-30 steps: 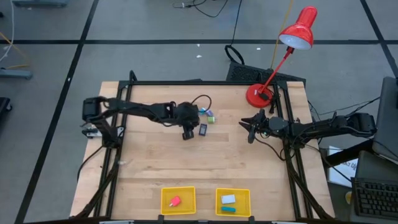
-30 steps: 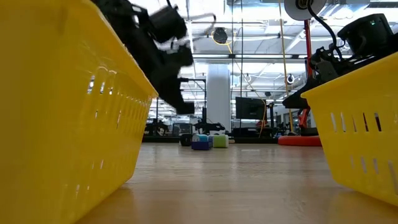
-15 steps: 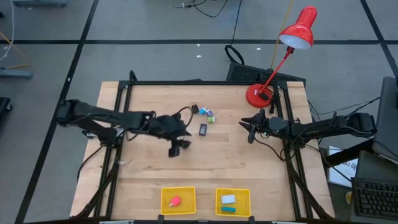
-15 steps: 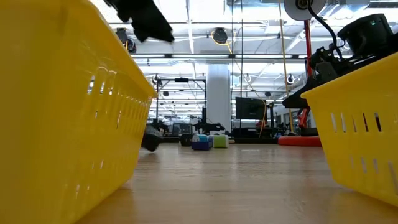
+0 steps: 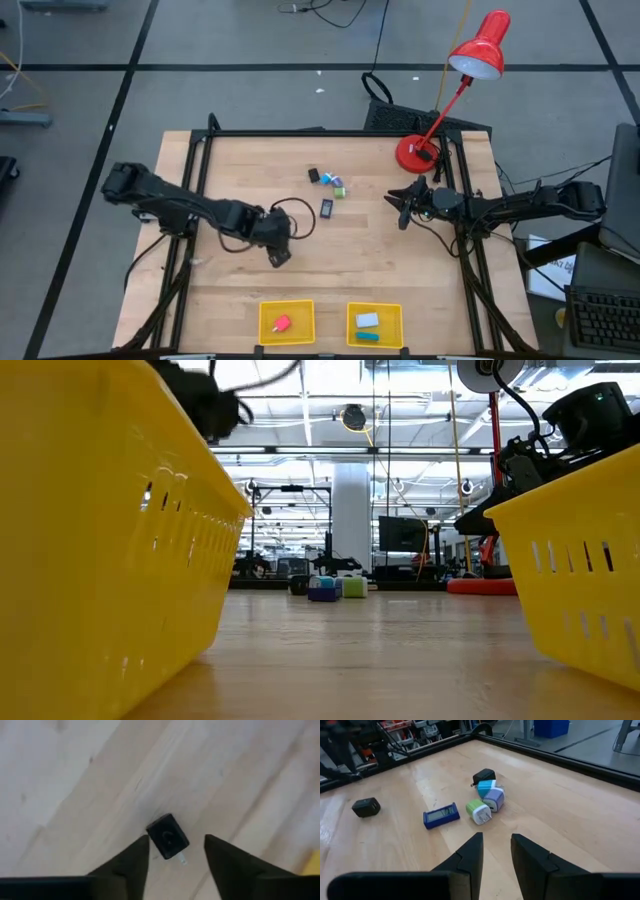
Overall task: Pick & Place Office items
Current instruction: Put the bottom black adapter into the left yellow bin
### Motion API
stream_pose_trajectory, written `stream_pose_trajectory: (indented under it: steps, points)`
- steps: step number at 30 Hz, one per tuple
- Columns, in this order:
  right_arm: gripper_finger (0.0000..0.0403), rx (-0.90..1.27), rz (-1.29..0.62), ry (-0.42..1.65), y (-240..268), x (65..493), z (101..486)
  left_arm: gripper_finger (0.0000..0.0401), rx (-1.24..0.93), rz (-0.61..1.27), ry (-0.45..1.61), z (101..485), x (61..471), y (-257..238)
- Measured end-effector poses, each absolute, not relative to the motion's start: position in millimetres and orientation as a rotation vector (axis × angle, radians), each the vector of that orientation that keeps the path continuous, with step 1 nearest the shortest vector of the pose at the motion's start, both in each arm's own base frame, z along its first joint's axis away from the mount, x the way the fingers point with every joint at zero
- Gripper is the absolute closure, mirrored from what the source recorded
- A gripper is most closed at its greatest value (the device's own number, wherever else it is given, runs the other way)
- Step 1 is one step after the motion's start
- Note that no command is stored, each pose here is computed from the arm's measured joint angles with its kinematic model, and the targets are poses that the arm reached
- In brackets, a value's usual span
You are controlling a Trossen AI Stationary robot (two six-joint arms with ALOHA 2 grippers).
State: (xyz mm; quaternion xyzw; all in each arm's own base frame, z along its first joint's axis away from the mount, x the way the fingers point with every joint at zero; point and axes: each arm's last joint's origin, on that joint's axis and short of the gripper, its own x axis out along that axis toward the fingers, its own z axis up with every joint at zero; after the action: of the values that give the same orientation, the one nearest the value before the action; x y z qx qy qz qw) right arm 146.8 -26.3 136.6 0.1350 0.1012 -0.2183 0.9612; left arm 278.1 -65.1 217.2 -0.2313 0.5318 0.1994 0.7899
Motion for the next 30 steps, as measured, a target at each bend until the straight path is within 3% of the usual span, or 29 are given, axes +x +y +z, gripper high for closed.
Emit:
stream_pose_trajectory:
  steps: [7,13,21,30]
  points:
    - [0.0314,0.274,-0.442,0.203,-26,147,137,0.0117,-0.579,0.563,1.211,183,292,-66]
    - [0.0314,0.270,-0.442,0.206,-26,147,137,0.0095,-0.651,0.670,1.274,158,299,-63]
    - [0.0314,0.268,-0.442,0.206,-26,147,137,0.0131,-0.719,0.725,1.330,146,300,-63]
    - [0.0314,0.268,-0.441,0.199,-26,147,137,0.0214,-0.731,0.738,1.325,146,299,-64]
